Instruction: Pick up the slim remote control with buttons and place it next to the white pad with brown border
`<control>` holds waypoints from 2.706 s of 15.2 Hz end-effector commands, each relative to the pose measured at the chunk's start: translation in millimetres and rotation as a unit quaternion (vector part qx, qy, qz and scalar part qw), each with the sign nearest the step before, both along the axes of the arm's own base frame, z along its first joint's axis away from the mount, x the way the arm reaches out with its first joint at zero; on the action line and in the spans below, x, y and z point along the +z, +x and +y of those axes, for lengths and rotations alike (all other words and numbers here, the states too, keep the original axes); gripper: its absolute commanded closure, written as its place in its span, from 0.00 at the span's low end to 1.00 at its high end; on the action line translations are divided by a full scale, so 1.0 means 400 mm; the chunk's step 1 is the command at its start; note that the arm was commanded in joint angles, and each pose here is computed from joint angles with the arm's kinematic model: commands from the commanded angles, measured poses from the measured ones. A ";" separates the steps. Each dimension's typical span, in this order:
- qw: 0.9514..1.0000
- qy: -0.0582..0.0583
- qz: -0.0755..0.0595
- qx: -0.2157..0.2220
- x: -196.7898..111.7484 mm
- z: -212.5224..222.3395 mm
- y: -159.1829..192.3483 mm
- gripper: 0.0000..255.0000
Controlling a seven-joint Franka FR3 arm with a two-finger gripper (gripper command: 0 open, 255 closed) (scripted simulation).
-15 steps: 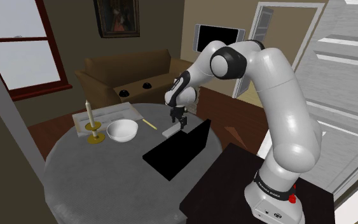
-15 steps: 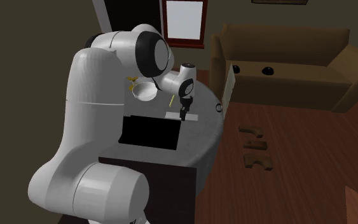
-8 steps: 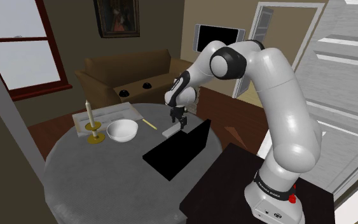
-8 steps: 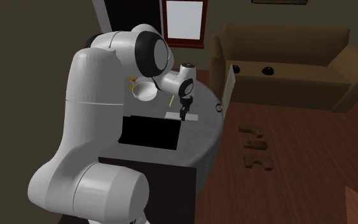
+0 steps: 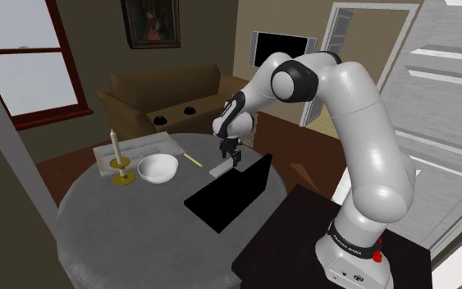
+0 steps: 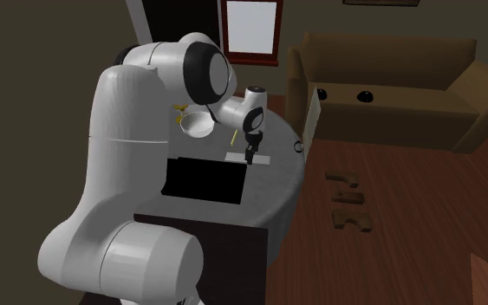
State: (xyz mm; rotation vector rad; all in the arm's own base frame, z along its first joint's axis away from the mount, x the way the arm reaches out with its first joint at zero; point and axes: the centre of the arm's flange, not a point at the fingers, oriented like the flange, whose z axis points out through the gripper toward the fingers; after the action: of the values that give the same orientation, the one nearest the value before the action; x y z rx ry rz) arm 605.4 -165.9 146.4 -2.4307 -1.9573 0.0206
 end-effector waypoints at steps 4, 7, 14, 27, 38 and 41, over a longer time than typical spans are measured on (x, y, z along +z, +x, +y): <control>1.000 -0.004 -0.003 0.001 0.031 0.005 -0.005 1.00; 1.000 -0.004 -0.003 0.001 0.070 0.005 -0.005 1.00; 1.000 -0.004 -0.003 0.001 0.163 0.005 -0.005 1.00; 1.000 -0.004 -0.003 0.001 0.189 0.359 0.072 1.00; 1.000 -0.004 -0.003 0.001 0.191 0.714 0.148 1.00; 1.000 -0.004 -0.003 0.001 0.192 0.811 0.169 1.00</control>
State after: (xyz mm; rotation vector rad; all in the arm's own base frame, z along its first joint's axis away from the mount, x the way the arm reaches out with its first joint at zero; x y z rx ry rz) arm 669.4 145.9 222.2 -2.4344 -1.9673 0.0211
